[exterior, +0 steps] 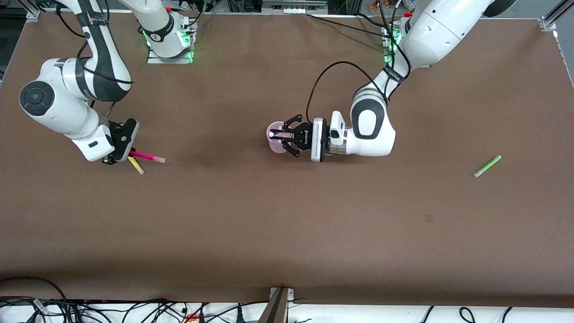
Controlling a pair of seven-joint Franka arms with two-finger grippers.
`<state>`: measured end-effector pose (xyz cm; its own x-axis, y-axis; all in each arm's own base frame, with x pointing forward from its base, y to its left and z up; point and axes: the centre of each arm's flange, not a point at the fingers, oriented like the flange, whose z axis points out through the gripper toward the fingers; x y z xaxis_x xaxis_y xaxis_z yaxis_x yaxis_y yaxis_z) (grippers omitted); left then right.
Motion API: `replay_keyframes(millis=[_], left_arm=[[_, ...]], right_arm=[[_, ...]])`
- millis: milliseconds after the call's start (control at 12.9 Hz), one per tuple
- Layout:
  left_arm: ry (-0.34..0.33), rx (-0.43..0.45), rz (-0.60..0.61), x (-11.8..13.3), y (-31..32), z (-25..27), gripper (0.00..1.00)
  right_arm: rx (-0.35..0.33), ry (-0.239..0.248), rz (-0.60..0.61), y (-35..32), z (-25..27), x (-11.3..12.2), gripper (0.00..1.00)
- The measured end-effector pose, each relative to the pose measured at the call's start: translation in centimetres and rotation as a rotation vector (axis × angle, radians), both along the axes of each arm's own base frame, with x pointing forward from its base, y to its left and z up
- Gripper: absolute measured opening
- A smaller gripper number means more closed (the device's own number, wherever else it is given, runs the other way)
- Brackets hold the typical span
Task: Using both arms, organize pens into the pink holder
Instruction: 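Carry the blue marker with the left gripper over the pink holder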
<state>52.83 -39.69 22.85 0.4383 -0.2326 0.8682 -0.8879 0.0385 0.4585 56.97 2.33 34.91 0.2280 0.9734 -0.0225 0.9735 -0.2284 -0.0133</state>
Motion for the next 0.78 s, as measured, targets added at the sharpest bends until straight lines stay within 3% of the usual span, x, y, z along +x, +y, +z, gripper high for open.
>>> replay_keyframes(millis=[311,466,776], left_arm=[[-0.054,0.026,-0.009,-0.8,-0.9,-0.7,0.19],[-0.068,0.028,-0.014,-1.0,-1.0,-0.8,0.35],[-0.057,0.028,0.026,0.6,0.8,0.0,0.80]], right_arm=[[-0.001,0.012,0.000,0.0,-0.2,-0.1,0.16],[-0.001,0.015,0.000,0.0,-0.2,-0.1,0.16],[-0.001,0.032,0.003,0.2,0.5,0.1,0.16]])
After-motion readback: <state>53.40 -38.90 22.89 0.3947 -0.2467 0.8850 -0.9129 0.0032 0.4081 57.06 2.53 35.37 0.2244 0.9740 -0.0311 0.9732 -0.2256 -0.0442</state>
